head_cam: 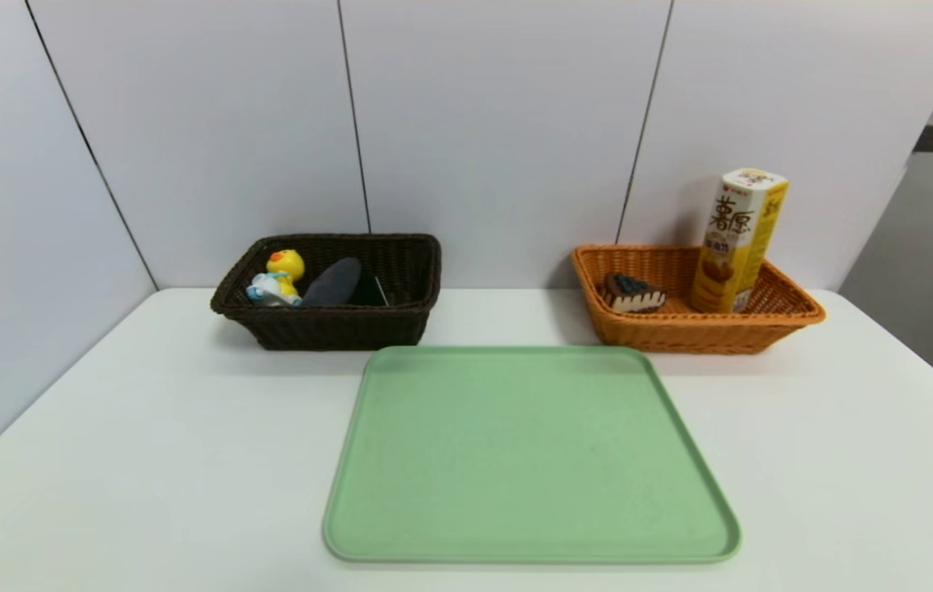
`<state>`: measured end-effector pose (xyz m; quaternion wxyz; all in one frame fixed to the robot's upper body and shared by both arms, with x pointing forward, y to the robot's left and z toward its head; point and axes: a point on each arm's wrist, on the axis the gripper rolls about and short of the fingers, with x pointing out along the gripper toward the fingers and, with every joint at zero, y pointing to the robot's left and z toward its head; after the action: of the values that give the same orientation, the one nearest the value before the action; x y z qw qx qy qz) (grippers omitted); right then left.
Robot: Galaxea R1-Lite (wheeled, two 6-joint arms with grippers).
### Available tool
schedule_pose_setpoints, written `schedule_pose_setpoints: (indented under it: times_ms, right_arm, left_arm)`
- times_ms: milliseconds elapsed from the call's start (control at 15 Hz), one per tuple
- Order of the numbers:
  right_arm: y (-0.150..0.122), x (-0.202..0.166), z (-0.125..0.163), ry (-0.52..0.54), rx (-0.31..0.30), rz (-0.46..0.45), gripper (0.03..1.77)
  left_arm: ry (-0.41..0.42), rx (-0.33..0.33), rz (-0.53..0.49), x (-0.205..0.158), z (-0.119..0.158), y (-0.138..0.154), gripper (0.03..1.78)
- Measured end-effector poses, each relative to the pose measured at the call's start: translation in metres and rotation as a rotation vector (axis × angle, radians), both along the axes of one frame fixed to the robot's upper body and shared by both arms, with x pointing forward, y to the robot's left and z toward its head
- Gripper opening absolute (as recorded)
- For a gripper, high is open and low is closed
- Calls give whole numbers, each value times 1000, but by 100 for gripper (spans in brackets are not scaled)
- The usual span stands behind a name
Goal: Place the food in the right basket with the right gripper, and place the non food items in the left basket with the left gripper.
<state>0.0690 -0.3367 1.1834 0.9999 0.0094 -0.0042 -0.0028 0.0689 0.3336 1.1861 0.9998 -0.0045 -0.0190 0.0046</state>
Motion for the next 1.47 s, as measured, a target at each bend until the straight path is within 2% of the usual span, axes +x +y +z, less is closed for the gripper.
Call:
schedule_pose_setpoints:
  times_ms: [1467]
  right_arm:
    - [0, 0, 0, -1, -5, -2, 170]
  left_arm:
    - [-1, -9, 2, 0, 0, 0, 169]
